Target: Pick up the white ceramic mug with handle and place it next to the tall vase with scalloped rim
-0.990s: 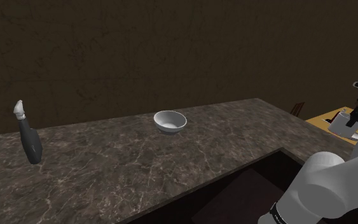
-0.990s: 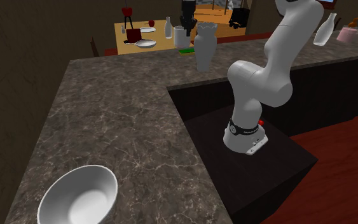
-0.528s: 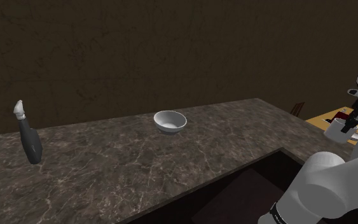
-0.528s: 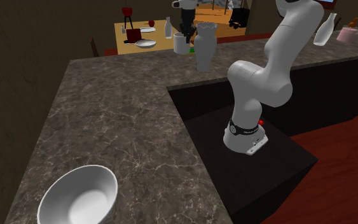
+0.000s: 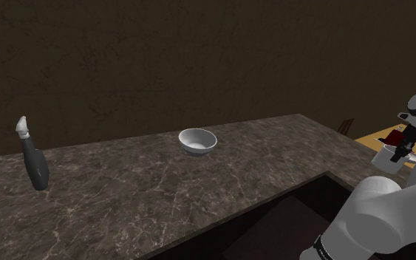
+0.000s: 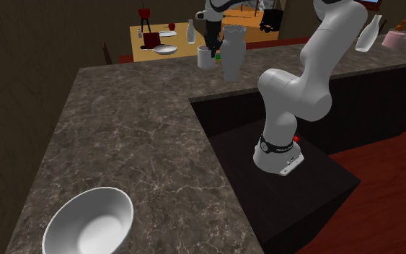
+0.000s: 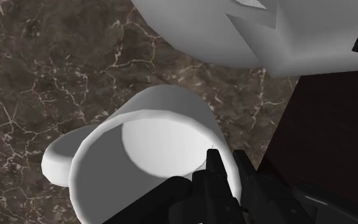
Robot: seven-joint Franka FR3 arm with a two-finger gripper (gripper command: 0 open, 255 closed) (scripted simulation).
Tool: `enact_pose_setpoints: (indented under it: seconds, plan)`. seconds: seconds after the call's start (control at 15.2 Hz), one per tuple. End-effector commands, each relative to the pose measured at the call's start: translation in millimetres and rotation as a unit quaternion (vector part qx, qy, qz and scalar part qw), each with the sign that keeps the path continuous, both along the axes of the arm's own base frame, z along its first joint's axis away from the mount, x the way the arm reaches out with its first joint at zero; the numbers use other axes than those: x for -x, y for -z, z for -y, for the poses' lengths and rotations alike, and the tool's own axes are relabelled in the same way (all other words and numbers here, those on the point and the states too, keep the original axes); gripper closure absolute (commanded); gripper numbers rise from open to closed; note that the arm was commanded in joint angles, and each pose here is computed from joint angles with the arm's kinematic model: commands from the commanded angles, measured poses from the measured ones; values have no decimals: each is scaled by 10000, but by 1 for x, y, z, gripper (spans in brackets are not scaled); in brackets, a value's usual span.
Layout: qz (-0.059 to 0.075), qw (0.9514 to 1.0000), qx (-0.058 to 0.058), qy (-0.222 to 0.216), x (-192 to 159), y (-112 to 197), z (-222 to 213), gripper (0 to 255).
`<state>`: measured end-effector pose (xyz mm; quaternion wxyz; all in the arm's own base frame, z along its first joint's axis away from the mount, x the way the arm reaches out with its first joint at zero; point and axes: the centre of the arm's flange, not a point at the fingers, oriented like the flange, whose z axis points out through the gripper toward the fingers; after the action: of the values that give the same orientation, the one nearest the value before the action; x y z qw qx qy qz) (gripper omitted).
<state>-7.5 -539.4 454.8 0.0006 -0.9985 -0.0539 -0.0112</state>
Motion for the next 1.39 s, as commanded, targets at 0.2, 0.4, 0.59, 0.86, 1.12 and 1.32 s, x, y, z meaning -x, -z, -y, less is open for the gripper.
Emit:
enact_pose_setpoints:
  seconds: [0.2, 0.4, 0.59, 0.86, 1.12, 1.32]
  plan:
    - [1, 10000, 3, 0, 0, 25, 1, 255]
    - [1, 10000, 3, 0, 0, 41, 1, 255]
    - [1, 10000, 3, 0, 0, 57, 1, 255]
    - [1, 10000, 3, 0, 0, 78, 1, 255]
    - [1, 10000, 3, 0, 0, 85, 1, 255]
    - [1, 10000, 3, 0, 0, 85, 1, 255]
